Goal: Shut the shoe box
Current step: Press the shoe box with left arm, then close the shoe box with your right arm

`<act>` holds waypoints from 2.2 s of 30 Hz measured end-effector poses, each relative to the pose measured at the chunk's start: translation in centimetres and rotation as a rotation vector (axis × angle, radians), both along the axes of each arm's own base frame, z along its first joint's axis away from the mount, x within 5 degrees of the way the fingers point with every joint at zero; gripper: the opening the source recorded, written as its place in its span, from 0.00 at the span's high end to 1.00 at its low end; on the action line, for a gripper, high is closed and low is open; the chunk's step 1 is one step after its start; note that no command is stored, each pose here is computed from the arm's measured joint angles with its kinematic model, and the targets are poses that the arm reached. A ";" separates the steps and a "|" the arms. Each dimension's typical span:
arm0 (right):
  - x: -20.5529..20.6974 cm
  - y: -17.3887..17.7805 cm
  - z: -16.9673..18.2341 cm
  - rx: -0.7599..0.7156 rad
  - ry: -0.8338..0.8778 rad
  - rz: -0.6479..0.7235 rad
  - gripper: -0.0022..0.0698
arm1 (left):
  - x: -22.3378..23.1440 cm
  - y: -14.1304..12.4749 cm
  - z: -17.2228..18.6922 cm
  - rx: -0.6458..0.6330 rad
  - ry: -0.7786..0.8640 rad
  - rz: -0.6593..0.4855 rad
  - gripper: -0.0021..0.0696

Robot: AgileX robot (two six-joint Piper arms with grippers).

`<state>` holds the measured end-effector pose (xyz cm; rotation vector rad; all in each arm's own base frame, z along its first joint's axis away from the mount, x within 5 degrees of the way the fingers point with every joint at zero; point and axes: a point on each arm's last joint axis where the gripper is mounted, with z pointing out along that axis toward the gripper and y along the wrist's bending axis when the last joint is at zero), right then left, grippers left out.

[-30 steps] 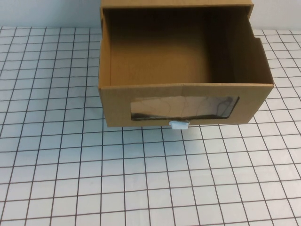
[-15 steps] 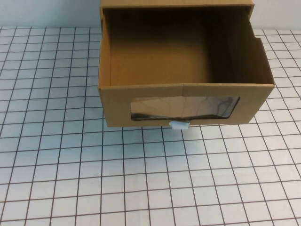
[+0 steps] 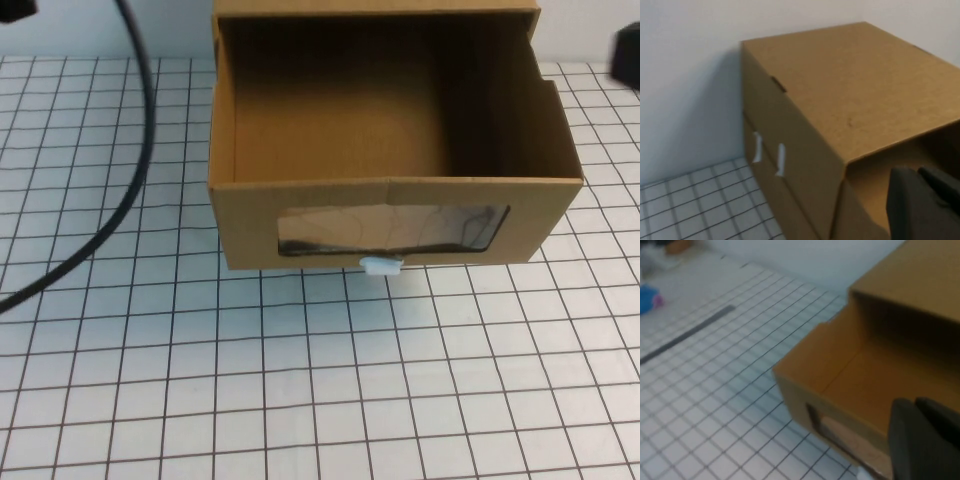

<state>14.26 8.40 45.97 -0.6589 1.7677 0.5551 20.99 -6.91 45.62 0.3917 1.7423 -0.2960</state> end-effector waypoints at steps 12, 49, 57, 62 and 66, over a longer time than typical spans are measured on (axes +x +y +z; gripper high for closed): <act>3.4 7.8 -6.3 -0.424 -0.072 0.637 0.99 | 12.0 -6.9 0.1 -0.072 0.206 -0.448 0.98; 13.4 13.3 -16.0 -0.870 -0.493 0.588 0.99 | 23.4 -11.5 -8.1 -0.203 0.432 -0.555 0.98; 17.3 12.9 -15.1 -0.855 -0.453 0.582 0.99 | 23.3 -11.5 -7.8 -0.185 0.424 -0.560 0.98; 17.0 12.8 -14.8 -0.847 -0.441 0.614 0.99 | 23.2 -11.4 -7.4 -0.159 0.414 -0.567 0.98; 15.6 13.3 -14.4 -0.836 -0.436 0.691 0.97 | 23.2 -11.4 -7.5 -0.151 0.413 -0.566 0.98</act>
